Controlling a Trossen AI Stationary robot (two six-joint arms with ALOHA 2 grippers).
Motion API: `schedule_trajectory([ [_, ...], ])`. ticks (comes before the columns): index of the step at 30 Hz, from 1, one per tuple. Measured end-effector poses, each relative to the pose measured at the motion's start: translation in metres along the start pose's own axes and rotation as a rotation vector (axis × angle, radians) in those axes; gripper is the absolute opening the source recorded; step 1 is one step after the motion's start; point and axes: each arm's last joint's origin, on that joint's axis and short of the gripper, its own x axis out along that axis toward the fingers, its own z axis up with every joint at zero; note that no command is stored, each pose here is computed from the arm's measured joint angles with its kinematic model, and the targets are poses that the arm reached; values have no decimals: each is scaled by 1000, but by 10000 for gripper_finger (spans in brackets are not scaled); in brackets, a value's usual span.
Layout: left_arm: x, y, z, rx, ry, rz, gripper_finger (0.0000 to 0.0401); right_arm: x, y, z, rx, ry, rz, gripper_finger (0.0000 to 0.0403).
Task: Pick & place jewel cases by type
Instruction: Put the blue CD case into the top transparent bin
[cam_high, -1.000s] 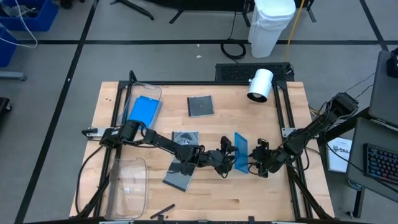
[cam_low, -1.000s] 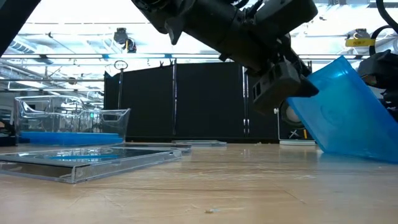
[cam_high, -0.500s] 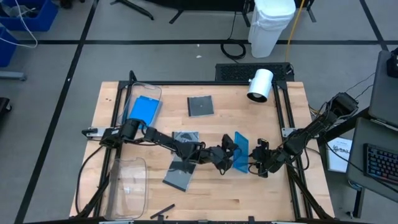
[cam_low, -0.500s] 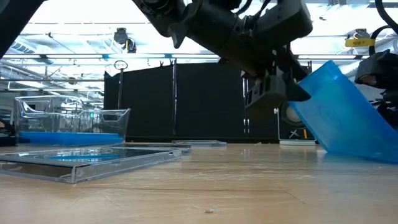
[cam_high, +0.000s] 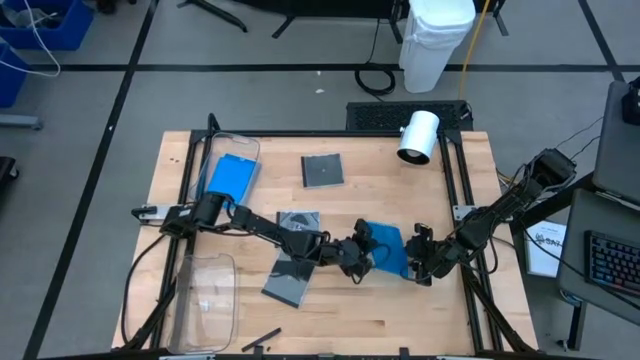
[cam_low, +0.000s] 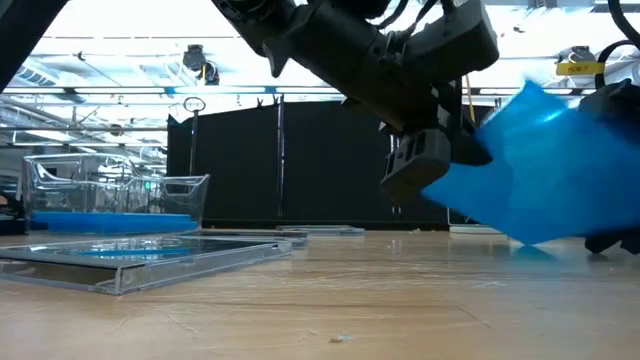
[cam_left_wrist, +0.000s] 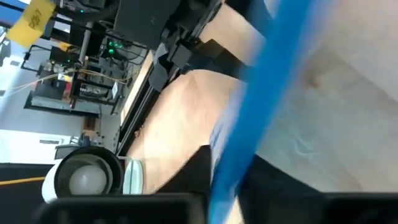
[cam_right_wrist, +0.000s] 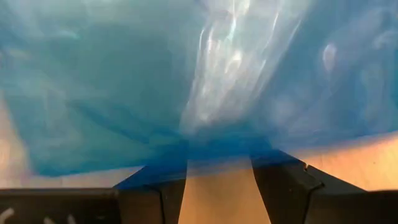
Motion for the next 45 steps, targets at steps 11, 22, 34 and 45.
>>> schedule_trajectory([
  [11,-57,17,29,51,242,149,36,0,1,0,11,19,35,169],
  [22,-196,103,-14,-529,573,498,36,0,2,1,16,18,45,169],
  [34,-272,160,-107,-1388,1005,323,36,0,2,1,-13,15,49,169],
  [45,-267,194,-173,-1472,1195,287,36,0,3,2,-4,-3,42,169],
])
